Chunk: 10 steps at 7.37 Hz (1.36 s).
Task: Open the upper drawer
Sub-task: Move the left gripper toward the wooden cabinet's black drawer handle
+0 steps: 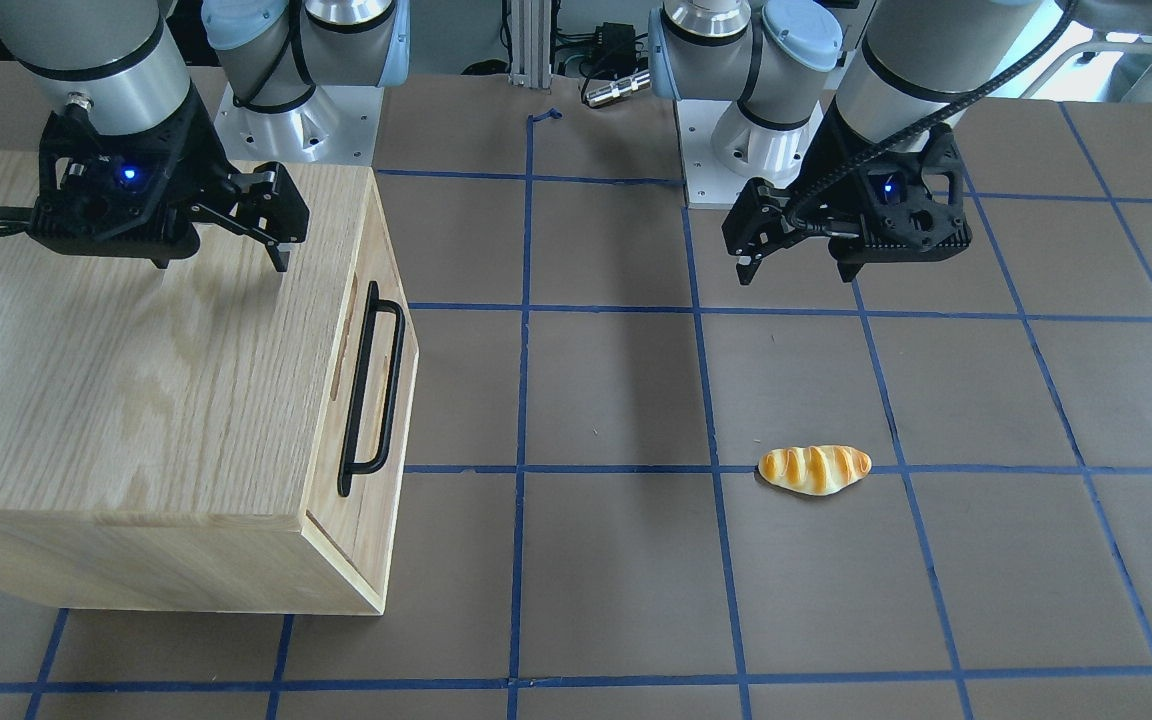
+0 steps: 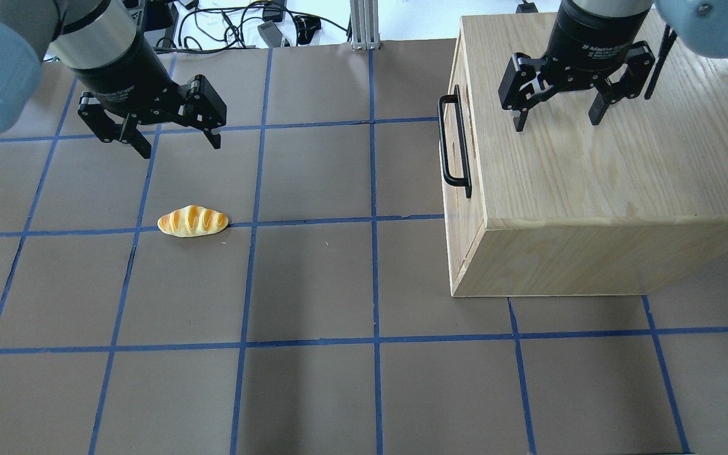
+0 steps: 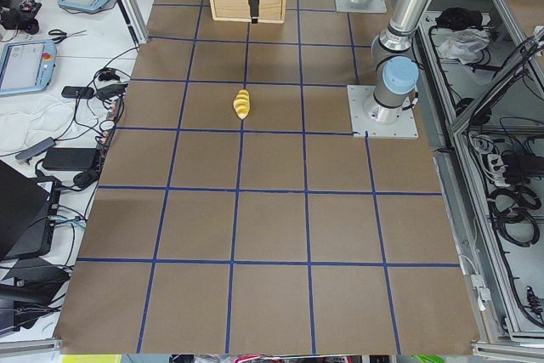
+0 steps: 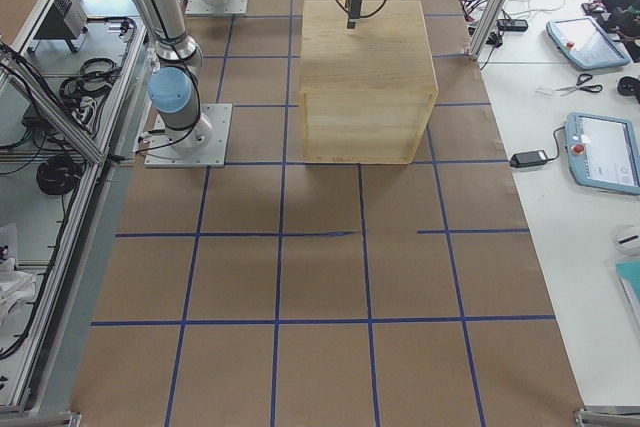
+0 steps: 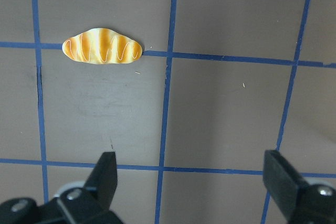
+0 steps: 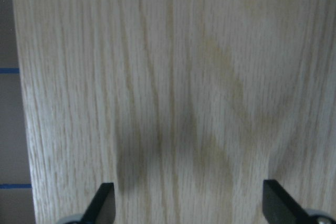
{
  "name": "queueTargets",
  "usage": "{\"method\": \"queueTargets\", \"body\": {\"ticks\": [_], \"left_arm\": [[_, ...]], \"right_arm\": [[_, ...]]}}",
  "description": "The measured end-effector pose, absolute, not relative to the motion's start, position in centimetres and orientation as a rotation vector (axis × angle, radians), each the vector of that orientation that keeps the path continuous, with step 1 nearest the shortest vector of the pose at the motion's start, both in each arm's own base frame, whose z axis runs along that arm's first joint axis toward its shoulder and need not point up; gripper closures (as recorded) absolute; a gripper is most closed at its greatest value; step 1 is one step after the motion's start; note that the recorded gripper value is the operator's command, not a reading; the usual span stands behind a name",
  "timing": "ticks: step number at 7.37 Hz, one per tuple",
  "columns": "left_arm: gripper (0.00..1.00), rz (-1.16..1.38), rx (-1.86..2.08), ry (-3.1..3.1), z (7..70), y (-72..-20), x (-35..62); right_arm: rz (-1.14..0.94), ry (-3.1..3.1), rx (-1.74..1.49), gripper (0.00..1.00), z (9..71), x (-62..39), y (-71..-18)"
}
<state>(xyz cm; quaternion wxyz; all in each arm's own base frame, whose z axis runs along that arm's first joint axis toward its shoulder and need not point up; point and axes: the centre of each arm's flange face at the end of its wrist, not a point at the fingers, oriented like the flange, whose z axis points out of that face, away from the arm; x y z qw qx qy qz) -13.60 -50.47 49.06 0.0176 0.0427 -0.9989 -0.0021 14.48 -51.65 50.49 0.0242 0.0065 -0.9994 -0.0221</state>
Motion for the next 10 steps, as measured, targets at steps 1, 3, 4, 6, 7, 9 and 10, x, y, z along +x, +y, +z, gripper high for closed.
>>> {"method": "queueTargets", "body": {"ticks": [1, 3, 4, 6, 7, 9, 10], "left_arm": [[0.00, -0.006, 0.133, -3.102, 49.1, -50.4, -13.6], [0.00, -0.010, 0.140, -3.098, 49.0, -50.5, -13.4], [0.00, -0.012, 0.145, -3.095, 49.0, -50.6, -13.4], [0.00, -0.021, 0.149, -3.074, 48.6, -50.8, -13.7], [0.00, -0.029, 0.138, -3.062, 48.2, -51.0, -14.0], [0.00, -0.022, 0.130, -3.055, 48.3, -51.0, -14.4], [0.00, -0.011, 0.133, -3.054, 48.3, -51.1, -14.5]], "right_arm": [[-0.068, -3.092, 0.021, 0.00, 50.5, 14.5, -51.6], [-0.068, -3.092, 0.021, 0.00, 50.5, 14.5, -51.6], [-0.068, -3.092, 0.021, 0.00, 50.5, 14.5, -51.6], [-0.068, -3.092, 0.020, 0.00, 50.5, 14.5, -51.6], [-0.068, -3.092, 0.020, 0.00, 50.5, 14.5, -51.6], [-0.069, -3.092, 0.021, 0.00, 50.5, 14.5, -51.6], [-0.069, -3.092, 0.022, 0.00, 50.5, 14.5, -51.6]]}}
